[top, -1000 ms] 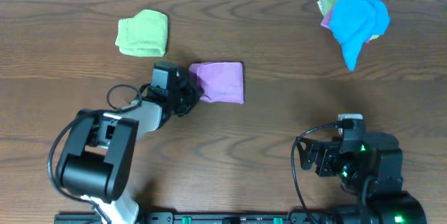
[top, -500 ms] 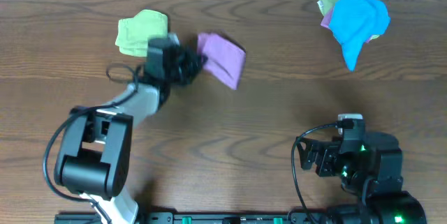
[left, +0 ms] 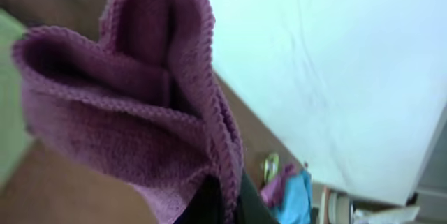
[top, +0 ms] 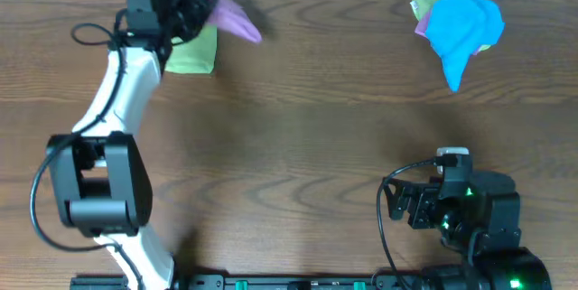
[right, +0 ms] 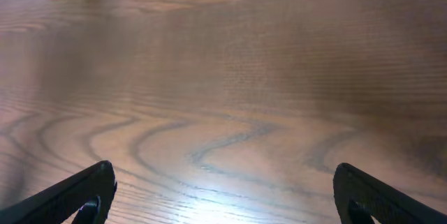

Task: Fold the cloth
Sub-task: 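Carry the pink cloth with the left gripper back onto the green cloth, then lower the pink cloth onto the green cloth and open the left gripper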

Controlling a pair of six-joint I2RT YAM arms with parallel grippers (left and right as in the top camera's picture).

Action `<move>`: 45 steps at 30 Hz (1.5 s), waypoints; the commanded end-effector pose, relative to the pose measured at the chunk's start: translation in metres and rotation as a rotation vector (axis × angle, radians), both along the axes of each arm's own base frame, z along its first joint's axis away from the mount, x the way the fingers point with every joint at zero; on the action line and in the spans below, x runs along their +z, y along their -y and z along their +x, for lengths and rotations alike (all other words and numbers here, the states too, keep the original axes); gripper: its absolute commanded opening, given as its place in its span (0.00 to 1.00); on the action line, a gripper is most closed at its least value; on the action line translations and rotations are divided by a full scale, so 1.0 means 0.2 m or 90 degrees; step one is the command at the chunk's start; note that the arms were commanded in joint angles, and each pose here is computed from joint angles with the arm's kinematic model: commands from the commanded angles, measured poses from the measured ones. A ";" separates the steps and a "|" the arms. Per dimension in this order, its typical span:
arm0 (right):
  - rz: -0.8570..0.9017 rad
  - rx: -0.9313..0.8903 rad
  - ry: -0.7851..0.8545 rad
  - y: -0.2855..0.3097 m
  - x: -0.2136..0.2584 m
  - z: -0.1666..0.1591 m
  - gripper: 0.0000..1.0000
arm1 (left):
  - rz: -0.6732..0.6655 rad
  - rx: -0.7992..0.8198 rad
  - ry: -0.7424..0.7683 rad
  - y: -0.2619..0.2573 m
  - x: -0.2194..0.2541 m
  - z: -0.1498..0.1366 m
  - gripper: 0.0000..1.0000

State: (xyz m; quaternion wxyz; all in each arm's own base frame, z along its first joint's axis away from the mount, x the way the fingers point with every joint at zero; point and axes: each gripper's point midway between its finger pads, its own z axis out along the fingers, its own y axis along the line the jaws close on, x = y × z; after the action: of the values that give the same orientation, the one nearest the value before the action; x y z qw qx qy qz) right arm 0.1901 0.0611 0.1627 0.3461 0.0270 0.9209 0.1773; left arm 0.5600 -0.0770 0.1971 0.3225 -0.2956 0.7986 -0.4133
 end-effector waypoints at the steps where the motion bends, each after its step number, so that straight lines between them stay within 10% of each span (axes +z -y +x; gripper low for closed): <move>1: 0.002 -0.013 -0.005 0.01 -0.01 0.00 0.99 | 0.006 -0.003 0.009 -0.06 -0.03 0.10 0.06; 11: 0.002 -0.013 -0.005 0.01 -0.01 0.00 0.99 | -0.017 -0.017 -0.006 -0.12 -0.15 0.24 0.06; 45: 0.002 -0.013 -0.005 0.01 -0.01 0.00 0.99 | 0.148 -0.052 -0.224 -0.50 -0.57 -0.13 0.06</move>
State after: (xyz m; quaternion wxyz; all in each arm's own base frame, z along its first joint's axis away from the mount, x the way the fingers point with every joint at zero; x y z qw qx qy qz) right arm 0.1901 0.0611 0.1624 0.3457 0.0269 0.9211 0.1772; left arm 0.5317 0.0104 0.0863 0.1777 -0.3106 0.8815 -0.3079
